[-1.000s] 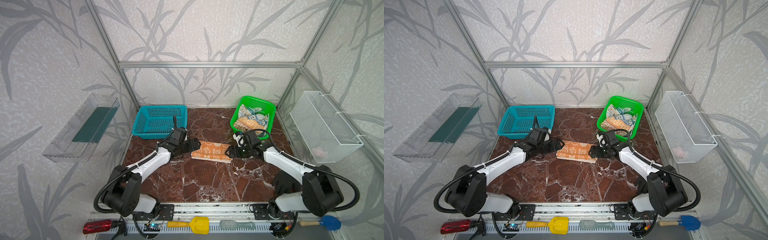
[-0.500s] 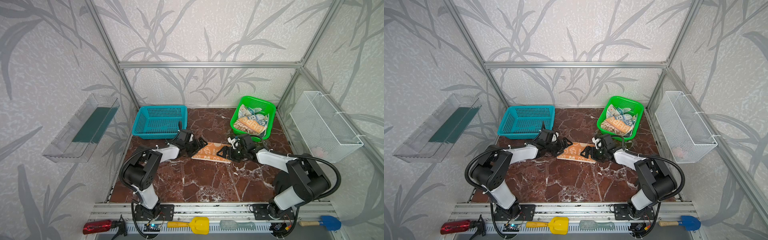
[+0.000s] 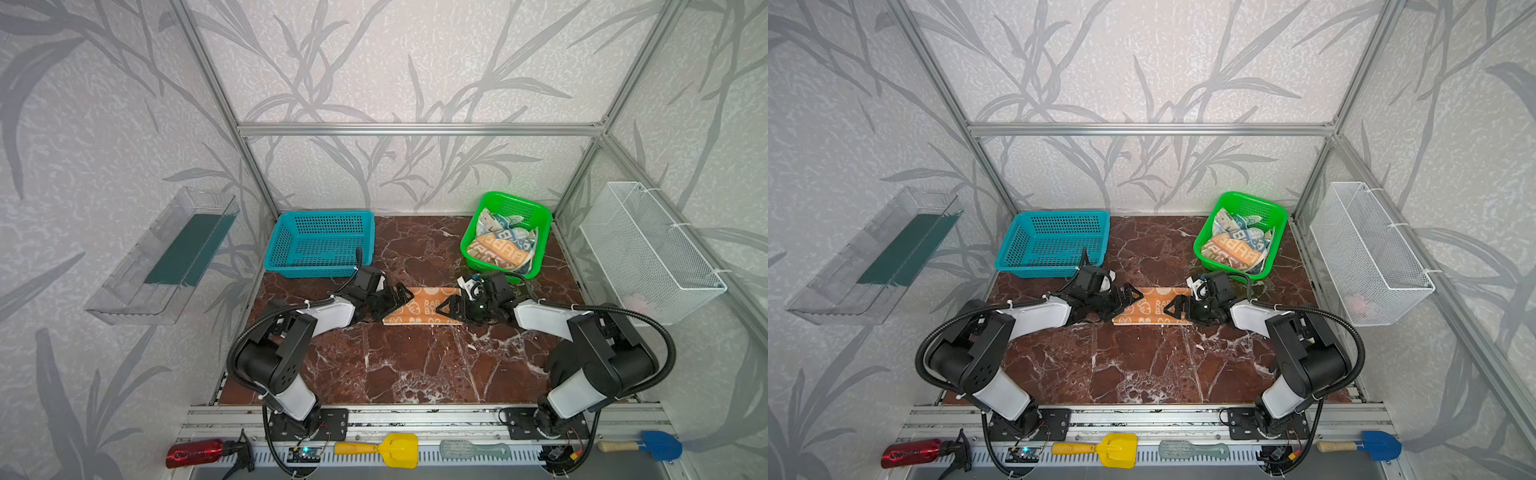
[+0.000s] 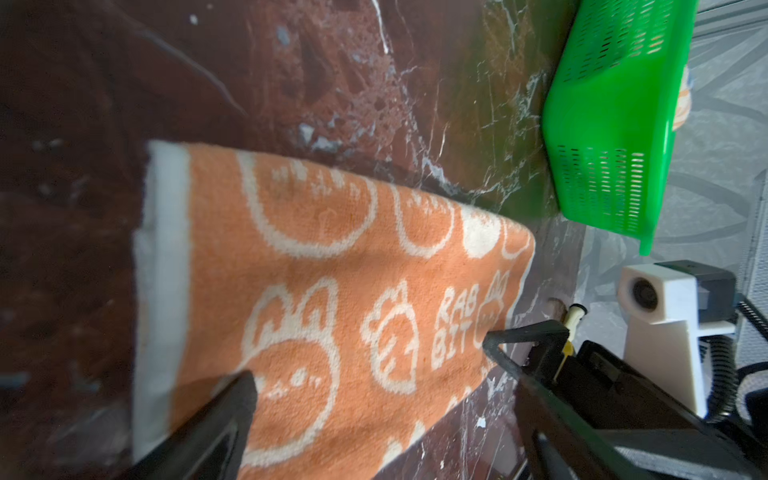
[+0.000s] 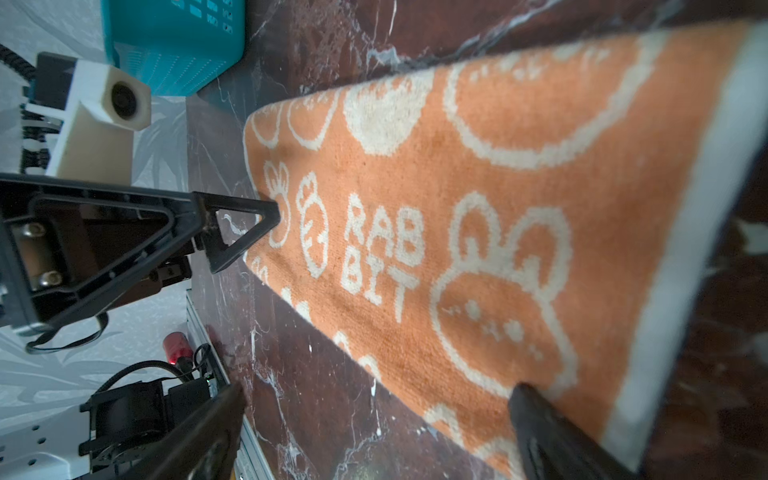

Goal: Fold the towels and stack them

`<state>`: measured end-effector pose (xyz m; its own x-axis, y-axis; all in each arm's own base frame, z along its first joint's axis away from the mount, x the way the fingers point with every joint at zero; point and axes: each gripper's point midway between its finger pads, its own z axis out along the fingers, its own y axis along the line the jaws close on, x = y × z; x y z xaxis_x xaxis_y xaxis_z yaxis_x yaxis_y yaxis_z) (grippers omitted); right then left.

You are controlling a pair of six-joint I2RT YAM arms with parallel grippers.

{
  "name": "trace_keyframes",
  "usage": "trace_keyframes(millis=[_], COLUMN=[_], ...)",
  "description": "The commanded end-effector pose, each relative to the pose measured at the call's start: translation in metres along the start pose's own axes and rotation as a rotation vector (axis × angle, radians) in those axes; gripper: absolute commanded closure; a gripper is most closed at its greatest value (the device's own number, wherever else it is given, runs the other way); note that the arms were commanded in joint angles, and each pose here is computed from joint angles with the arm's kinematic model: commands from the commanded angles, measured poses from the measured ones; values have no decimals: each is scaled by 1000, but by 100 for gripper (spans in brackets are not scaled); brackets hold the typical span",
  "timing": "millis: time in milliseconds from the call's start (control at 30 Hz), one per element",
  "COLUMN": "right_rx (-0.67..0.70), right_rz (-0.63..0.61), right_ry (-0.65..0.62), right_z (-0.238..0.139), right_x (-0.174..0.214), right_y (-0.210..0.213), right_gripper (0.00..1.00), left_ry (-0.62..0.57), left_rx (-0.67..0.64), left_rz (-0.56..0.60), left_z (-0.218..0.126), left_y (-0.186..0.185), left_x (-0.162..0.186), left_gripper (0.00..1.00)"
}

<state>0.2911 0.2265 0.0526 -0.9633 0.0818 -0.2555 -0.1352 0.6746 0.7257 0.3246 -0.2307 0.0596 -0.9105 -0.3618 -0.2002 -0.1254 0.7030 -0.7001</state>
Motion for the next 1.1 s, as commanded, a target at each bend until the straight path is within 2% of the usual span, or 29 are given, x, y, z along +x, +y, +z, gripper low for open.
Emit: trace_keyframes(millis=[0, 100, 167, 333, 400, 633, 1067], right_rx=[66, 82, 120, 266, 316, 356, 324], right_rz=[-22, -96, -127, -138, -130, -106, -74], right_ry=[40, 0, -25, -37, -18, 11, 87], right_z=[-8, -27, -38, -48, -45, -33, 13], right_x=[5, -8, -17, -34, -37, -34, -15], right_y=[-7, 10, 14, 0, -8, -27, -37], right_gripper=[1, 1, 1, 1, 1, 1, 1], left_ry=[-39, -86, -82, 87, 118, 182, 237], left_rx=[-74, -169, -217, -349, -351, -378, -370], left_rz=[60, 149, 192, 230, 219, 211, 224], left_z=[-28, -51, -54, -37, -28, -9, 17], left_y=[-5, -5, 0, 24, 29, 45, 47], left_x=[-5, -16, -19, -5, -1, 8, 17], left_gripper=[1, 1, 1, 1, 1, 1, 10])
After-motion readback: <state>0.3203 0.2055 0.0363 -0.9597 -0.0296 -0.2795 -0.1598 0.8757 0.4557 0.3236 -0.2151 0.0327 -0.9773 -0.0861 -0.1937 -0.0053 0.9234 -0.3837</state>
